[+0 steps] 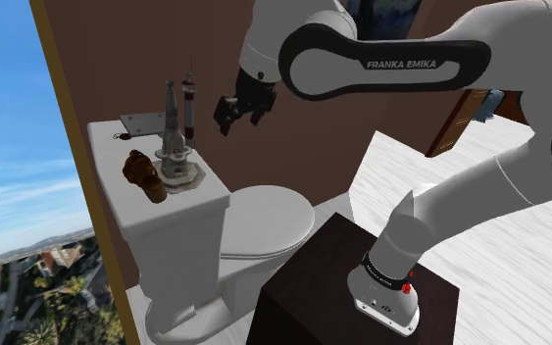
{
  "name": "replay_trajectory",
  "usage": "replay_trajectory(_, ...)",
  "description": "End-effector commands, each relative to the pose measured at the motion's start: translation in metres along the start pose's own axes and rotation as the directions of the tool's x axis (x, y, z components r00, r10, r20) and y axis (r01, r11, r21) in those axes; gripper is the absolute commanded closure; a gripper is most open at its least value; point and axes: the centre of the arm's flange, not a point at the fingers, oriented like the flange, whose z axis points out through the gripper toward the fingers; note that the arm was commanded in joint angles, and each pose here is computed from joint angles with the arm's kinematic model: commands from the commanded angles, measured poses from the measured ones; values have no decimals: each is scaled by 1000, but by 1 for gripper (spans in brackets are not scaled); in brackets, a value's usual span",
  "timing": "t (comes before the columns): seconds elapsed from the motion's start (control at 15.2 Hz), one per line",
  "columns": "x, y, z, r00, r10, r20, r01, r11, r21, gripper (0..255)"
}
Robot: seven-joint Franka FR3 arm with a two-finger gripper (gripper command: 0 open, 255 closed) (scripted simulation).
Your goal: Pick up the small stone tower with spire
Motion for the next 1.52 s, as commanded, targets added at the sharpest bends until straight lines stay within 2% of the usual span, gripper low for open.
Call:
replay_trajectory(0.0, 7, -26, 4, 999, 27, -37, -27, 1000, -6, 0)
replay_trajectory(0.26, 31, -69, 11, 991, 75, -108, -77, 997, -21, 0)
replay_trajectory(0.59, 64, -121, 17, 972, 132, -197, -141, 989, -34, 0)
replay_trajectory(0.66, 68, -126, 18, 969, 138, -207, -148, 988, -35, 0)
replay_trajectory(1.25, 54, -130, 55, 969, 138, -207, -148, 988, -35, 0)
replay_trajectory(1.32, 54, -129, 54, 969, 138, -207, -148, 988, -35, 255)
replay_trajectory(1.45, 54, -129, 55, 969, 138, -207, -148, 988, -35, 255)
